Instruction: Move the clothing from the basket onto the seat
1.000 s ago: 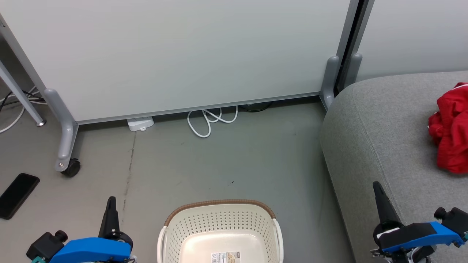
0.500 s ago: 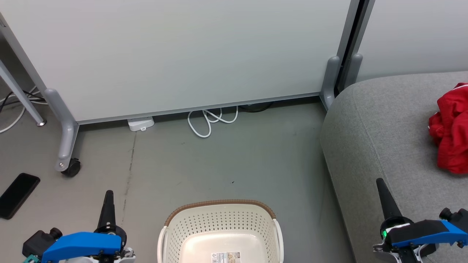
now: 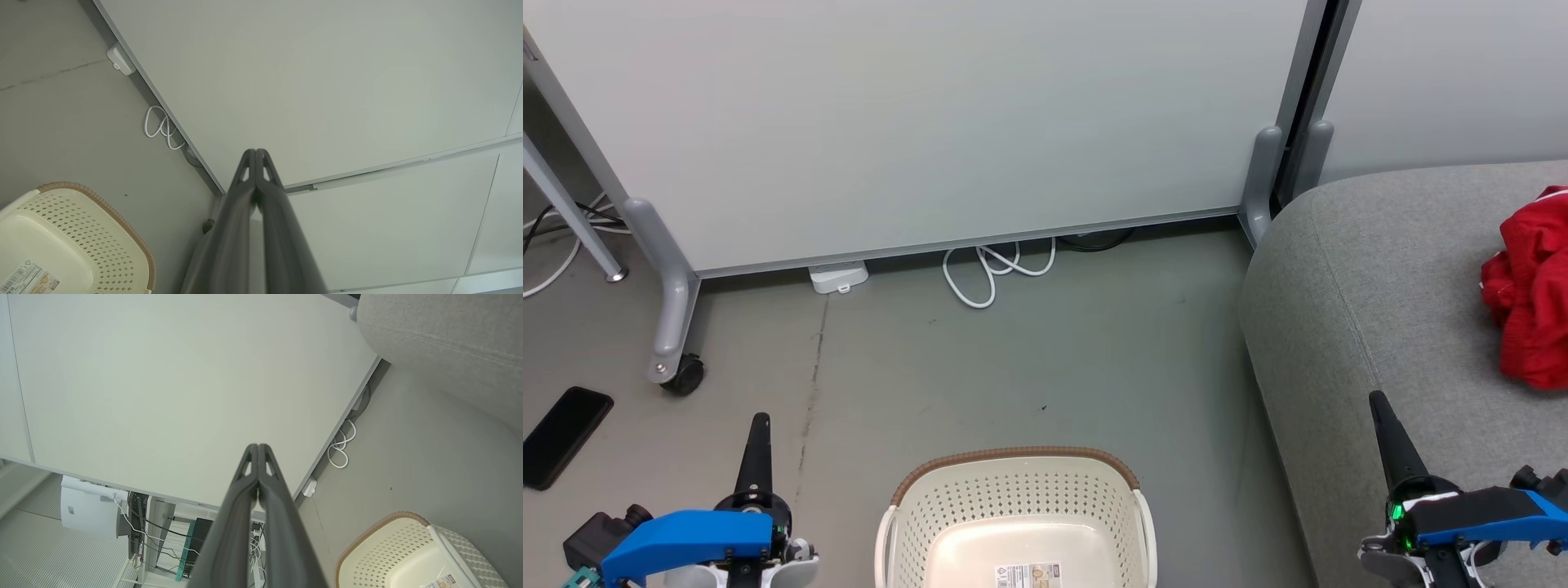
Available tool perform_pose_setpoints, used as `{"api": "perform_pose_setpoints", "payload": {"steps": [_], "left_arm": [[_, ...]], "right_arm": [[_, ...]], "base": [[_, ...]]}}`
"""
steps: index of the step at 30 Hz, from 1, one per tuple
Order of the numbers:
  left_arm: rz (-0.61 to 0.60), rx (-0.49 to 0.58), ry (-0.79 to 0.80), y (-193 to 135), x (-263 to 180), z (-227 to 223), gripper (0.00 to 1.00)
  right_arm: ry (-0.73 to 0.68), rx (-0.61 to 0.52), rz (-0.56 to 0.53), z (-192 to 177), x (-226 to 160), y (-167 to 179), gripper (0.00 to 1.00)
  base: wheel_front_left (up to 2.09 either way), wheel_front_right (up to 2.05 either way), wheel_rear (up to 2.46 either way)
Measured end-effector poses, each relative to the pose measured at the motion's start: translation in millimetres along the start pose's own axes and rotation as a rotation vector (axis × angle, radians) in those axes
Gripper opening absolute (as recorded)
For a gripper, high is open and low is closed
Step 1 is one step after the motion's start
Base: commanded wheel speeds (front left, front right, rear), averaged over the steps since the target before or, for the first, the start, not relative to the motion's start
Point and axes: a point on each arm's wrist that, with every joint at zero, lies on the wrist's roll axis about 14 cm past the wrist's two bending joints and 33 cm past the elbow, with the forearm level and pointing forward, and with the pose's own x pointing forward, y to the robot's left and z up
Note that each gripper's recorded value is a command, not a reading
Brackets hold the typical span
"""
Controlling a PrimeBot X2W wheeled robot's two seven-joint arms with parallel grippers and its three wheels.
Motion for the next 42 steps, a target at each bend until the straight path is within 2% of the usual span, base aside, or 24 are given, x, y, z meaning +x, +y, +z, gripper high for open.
{"api": "perform_pose_setpoints", "payload": {"steps": [42], "left_arm": [[-0.091, -0.306, -0.005, -25.4, 7.3, 14.4, 0.00]], "right_arm": [[-0.011, 0.332, 0.062, 9.7, 5.4, 14.8, 0.00]], "base": [[0.00, 0.00, 0.00]]}}
